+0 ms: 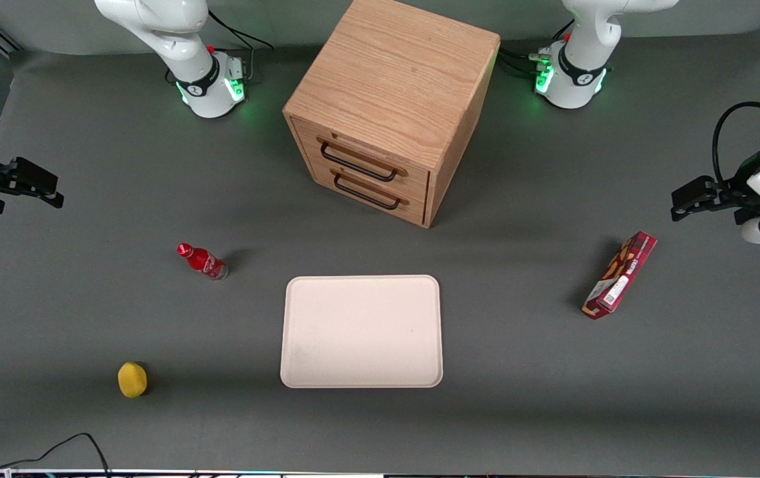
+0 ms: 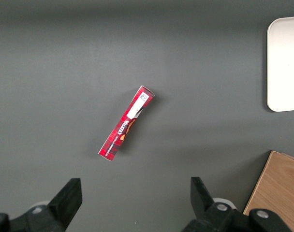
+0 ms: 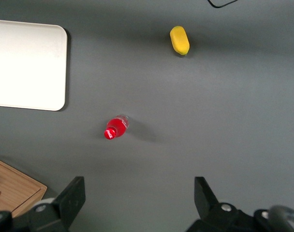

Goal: Open upper drawer
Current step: 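Move the right gripper toward the upper drawer's black handle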

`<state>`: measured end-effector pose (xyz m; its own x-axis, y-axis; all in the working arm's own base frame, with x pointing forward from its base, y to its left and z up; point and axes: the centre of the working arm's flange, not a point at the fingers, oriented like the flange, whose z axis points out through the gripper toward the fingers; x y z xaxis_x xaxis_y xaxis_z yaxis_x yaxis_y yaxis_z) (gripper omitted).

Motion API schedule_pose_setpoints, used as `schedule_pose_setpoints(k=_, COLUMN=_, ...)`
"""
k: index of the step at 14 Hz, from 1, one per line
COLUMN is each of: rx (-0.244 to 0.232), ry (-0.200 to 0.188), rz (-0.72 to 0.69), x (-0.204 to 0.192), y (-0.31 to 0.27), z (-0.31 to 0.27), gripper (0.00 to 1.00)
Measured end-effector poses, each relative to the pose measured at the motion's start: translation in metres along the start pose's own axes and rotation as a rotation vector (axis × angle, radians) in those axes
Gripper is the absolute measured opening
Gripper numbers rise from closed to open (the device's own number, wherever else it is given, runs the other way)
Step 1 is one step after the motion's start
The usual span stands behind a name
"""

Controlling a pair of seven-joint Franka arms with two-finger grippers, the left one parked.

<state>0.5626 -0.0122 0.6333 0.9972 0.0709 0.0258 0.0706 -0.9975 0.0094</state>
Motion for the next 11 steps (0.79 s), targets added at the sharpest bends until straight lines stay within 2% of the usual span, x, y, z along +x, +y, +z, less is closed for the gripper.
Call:
schedule_pose_setpoints(k=6, rx=0.007, ry=0.006, rz=-0.009, x=0.001, y=-0.006, z=-0.003, gripper=1.00)
schedule_pose_setpoints(k=9, rx=0.044, ry=0.019, rz=-0.069, x=0.002, y=-0.042, z=-0.008, gripper=1.00)
schedule_pose_setpoints(k=11, rx=0.086, ry=0.022, rz=-0.119, x=0.002, y=-0.073, z=-0.010, gripper=1.00)
